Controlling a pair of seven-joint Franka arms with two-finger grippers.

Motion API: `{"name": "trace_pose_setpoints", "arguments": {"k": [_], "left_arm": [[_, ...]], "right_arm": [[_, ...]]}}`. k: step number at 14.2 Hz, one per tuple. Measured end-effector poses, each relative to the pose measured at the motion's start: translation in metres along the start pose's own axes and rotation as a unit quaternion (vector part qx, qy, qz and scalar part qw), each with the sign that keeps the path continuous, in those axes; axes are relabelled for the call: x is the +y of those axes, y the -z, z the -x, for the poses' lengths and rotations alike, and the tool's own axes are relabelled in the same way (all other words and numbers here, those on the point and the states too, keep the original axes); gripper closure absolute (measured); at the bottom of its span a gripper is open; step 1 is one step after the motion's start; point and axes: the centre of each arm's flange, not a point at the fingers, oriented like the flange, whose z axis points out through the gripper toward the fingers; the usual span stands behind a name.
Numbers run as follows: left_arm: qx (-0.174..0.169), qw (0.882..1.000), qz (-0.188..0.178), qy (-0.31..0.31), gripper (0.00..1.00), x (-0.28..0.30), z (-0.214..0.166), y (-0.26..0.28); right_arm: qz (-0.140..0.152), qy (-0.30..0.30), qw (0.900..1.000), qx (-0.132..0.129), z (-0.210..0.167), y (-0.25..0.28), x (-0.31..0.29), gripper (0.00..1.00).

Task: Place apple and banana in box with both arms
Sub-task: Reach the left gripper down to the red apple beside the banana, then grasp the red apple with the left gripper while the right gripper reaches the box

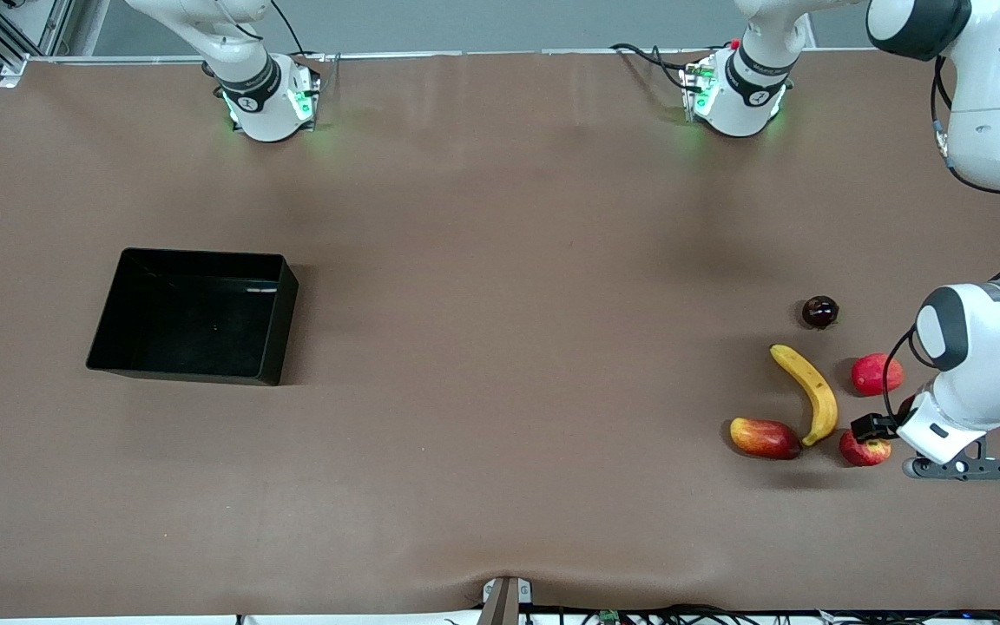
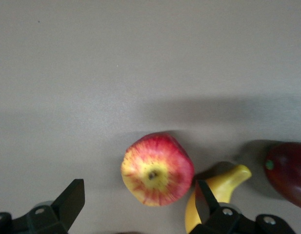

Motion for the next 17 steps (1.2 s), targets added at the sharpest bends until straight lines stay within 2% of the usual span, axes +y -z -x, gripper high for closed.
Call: {"name": "trace_pose_setpoints", "arguments": {"k": [2, 7, 9, 13, 17], "left_arm": [[0.004, 1.000, 0.002, -0.002, 0.00, -0.001, 0.002, -0.016], [0.005, 1.000, 0.013, 0.003, 0.00, 0.006, 0.002, -0.025], [0.008, 1.000, 0.018, 0.008, 0.00, 0.006, 0.000, -0.023], [0.011, 1.000, 0.020, 0.010, 0.00, 0.007, -0.002, -0.020], [0.008, 1.000, 0.021, 0.009, 0.00, 0.008, 0.000, -0.023]], "right_arm": [[-0.001, -0.001, 1.000, -0.016, -0.019, -0.028, 0.006, 0.00], [-0.020, 0.001, 0.996, -0.086, -0.051, -0.119, 0.035, 0.00], [-0.017, -0.007, 0.996, -0.086, -0.064, -0.151, 0.052, 0.00], [-0.007, 0.001, 0.998, -0.068, -0.081, -0.204, 0.074, 0.00], [0.000, 0.014, 0.999, -0.048, -0.073, -0.263, 0.084, 0.00]]}}
